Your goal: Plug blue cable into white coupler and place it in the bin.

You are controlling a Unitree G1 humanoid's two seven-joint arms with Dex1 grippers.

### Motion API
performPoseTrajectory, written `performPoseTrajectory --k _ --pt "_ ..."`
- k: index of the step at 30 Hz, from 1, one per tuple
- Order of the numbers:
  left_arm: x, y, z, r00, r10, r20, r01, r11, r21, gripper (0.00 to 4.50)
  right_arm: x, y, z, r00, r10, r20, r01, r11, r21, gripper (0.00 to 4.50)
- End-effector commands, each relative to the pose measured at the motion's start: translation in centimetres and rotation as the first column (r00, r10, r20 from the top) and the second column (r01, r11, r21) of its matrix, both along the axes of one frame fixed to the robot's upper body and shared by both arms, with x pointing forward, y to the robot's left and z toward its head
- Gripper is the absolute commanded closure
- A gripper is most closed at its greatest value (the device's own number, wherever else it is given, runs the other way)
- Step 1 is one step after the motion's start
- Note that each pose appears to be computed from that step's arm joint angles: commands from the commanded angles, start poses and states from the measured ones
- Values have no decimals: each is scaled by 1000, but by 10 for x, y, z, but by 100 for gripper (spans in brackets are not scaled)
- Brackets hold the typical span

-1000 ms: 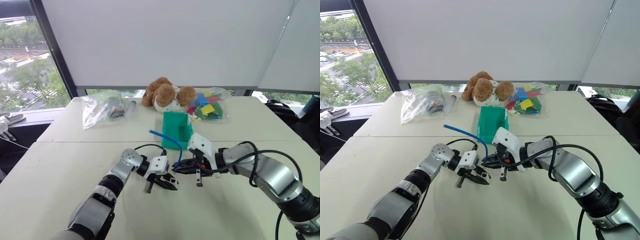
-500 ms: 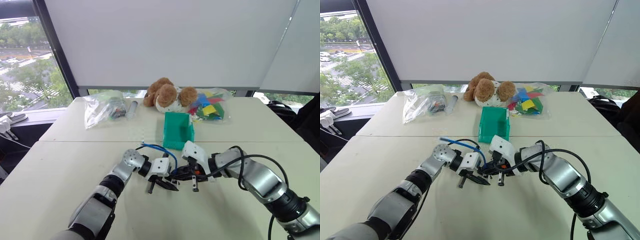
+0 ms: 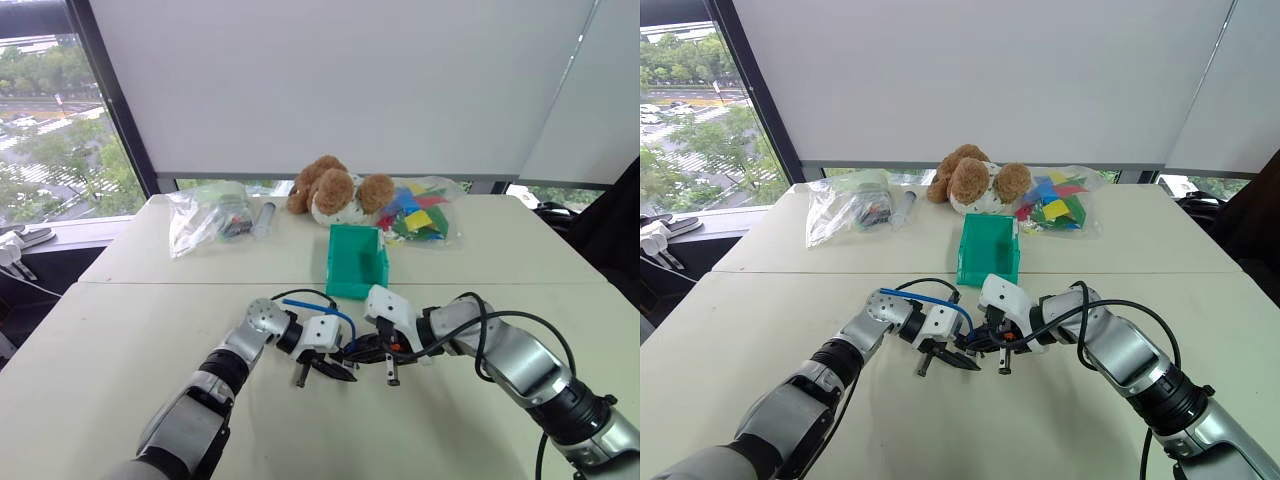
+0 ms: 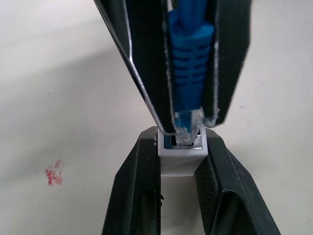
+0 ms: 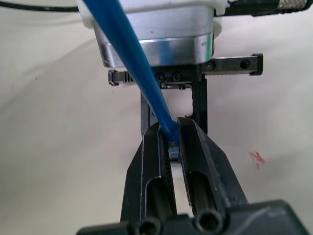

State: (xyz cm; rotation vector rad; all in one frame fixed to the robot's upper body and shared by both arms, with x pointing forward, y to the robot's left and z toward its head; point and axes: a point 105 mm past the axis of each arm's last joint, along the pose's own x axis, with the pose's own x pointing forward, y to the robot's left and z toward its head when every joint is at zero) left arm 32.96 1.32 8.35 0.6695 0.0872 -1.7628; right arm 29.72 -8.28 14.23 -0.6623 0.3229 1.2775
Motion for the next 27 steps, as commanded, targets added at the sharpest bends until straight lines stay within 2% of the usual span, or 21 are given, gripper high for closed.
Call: performPoseTrajectory --k 1,13,27 --pt "-2 2 -8 1000 0 -6 0 999 33 413 -1 0 -4 1000 1 10 -1 1000 -24 450" --pt "-2 1 -8 1000 1 -5 -1 999 33 413 -2 2 -20 1000 12 -7 -12 996 -93 450" --pt "-2 0 -8 1000 2 1 -2 1000 31 413 -3 -3 -24 993 -80 -81 72 992 -104 450"
